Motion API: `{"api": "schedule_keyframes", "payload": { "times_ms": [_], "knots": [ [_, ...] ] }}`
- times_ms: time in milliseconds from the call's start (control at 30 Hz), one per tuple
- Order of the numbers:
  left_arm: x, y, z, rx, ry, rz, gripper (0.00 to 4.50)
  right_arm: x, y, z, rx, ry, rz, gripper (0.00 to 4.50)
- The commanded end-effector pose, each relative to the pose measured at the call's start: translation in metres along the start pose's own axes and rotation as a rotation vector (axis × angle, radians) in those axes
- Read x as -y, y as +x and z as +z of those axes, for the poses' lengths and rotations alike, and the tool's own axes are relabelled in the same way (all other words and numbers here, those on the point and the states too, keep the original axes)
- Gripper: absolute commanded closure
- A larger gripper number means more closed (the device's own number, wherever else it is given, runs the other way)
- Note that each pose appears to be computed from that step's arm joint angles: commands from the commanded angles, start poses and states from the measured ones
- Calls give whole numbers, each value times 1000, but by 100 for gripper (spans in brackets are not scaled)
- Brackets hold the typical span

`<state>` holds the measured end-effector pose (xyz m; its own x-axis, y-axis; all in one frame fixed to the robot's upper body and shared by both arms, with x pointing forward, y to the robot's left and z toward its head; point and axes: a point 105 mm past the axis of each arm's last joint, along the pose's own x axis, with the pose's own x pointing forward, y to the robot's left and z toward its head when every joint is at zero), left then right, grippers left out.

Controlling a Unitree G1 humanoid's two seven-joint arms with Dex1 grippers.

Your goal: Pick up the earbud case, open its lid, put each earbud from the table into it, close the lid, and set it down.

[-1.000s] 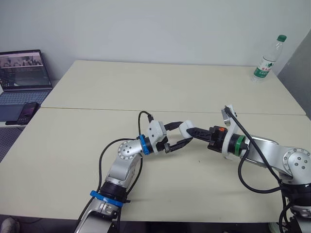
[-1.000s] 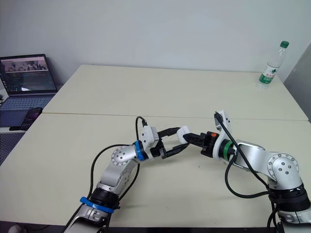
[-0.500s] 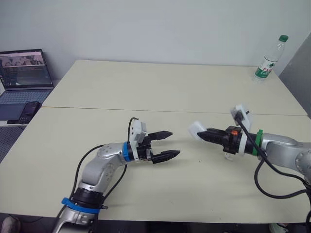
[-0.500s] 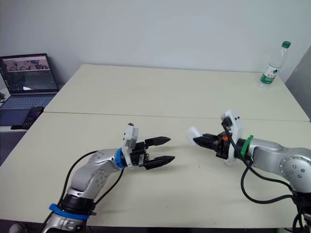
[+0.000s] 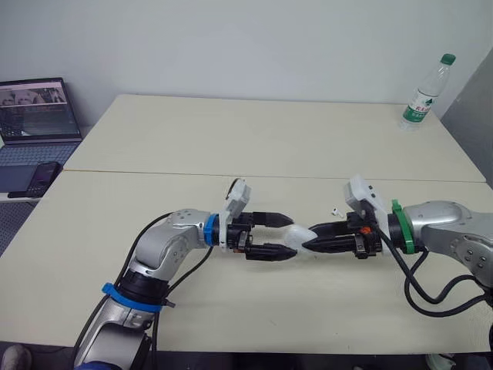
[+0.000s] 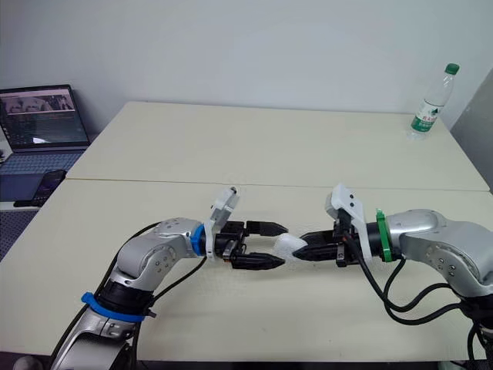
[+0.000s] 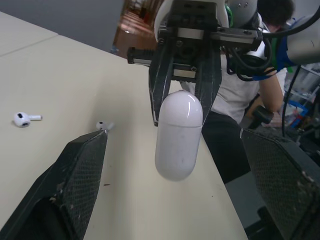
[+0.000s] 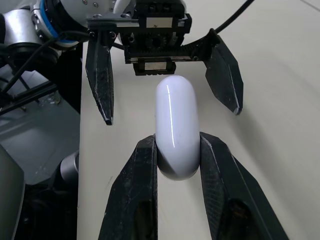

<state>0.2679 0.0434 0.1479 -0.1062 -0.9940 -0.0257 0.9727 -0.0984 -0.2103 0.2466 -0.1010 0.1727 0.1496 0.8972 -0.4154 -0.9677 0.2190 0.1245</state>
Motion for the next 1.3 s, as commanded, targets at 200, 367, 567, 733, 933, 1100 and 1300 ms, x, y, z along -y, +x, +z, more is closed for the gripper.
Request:
{"api": "schedule_keyframes", "payload": {
  "times_ms": [200,367,567,733,933,1100,1300],
  "knots": [
    [-2,0,8,-3,35,-26,59,-3,-4,11,9,-46,13,375],
    [1,-1,3,-24,38,-36,230,-2,-4,12,20,-40,14,375],
    [3,1,-2,-44,37,-46,326,-3,-2,13,39,-34,19,375],
    [3,1,-2,-45,41,-43,326,-2,-2,13,41,-36,20,375],
    [2,2,1,-13,38,-48,361,-3,-2,13,43,-37,22,375],
    [2,1,2,-12,43,-48,373,-3,-3,14,50,-38,21,375],
    [-1,1,0,-16,45,-21,373,-2,-4,16,69,-54,17,302]
  ]
}}
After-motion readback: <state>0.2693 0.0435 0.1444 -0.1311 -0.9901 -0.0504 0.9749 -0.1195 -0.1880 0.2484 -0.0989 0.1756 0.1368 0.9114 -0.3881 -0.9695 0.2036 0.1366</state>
